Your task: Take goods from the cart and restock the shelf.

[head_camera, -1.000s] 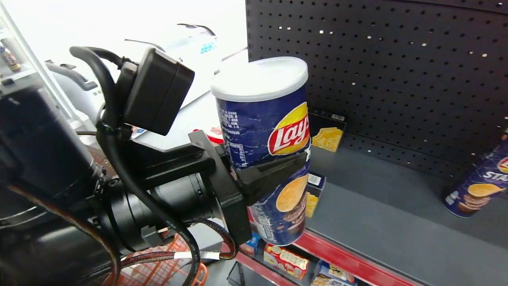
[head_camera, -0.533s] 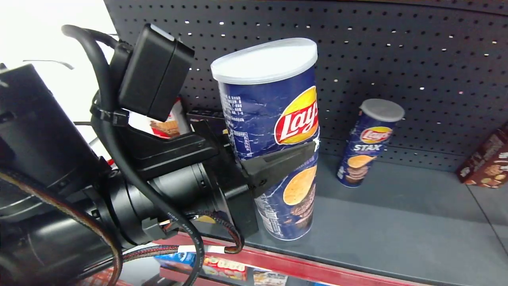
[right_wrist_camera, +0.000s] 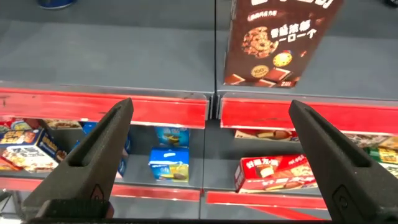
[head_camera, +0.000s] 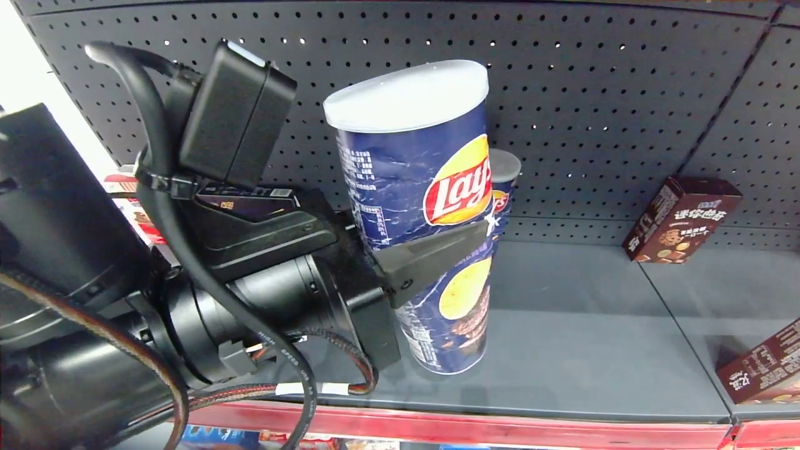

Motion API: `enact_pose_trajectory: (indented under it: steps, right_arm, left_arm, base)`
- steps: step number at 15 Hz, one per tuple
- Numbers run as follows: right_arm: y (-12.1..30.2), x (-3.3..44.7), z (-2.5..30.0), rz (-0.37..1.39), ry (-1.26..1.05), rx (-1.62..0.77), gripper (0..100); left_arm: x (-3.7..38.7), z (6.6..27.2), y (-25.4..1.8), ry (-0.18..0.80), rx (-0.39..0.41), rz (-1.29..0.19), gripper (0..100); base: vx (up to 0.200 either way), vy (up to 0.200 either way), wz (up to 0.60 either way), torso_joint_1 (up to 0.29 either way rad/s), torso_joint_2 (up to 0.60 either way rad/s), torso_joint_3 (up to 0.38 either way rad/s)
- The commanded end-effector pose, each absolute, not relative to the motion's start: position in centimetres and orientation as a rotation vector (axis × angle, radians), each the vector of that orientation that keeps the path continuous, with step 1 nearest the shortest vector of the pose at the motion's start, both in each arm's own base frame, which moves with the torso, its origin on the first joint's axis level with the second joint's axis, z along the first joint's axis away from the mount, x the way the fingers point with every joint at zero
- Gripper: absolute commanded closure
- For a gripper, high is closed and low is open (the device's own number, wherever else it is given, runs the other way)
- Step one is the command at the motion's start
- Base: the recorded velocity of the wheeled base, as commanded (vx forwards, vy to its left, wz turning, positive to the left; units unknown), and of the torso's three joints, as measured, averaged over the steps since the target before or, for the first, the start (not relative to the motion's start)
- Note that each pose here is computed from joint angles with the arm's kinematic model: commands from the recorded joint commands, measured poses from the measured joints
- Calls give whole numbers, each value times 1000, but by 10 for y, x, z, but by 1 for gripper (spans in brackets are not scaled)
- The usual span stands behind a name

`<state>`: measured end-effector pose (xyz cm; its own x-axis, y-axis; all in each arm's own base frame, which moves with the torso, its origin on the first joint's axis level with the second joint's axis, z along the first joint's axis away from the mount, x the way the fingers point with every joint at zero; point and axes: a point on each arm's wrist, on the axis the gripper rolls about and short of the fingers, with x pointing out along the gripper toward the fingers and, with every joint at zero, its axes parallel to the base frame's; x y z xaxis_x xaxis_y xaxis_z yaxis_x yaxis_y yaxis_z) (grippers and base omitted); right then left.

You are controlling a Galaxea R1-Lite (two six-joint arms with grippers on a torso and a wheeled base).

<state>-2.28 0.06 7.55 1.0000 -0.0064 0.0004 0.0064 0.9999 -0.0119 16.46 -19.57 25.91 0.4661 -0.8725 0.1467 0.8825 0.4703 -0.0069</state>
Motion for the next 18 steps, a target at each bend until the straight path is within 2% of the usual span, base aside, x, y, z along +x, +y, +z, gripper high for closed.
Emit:
enact_pose_trajectory:
  steps: [1,5,11,12,13,18]
  right_arm:
    - [1,-23,75,-6,0,-12,0]
    - [1,-23,75,-6,0,-12,0]
    - [1,-23,75,-6,0,-12,0]
    - [1,-23,75,-6,0,-11,0]
    - [1,-23,75,-6,0,-12,0]
    - [1,-23,75,-6,0,-12,0]
  left_arm:
    - [165,259,-195,-128,-86,-1076,100]
    - [171,261,-192,-138,-86,-1053,100]
    - [211,251,-181,-214,-92,-943,100]
    - [217,251,-178,-221,-90,-921,100]
    - [217,247,-178,-209,-88,-921,100]
    - [212,249,-177,-204,-88,-929,100]
  base:
    - [0,0,0,0,0,0]
    - [0,0,0,0,0,0]
    - [0,0,0,0,0,0]
    - [0,0,-600,2,-2,-2]
    - [0,0,-600,2,2,2]
    - [0,0,0,0,0,0]
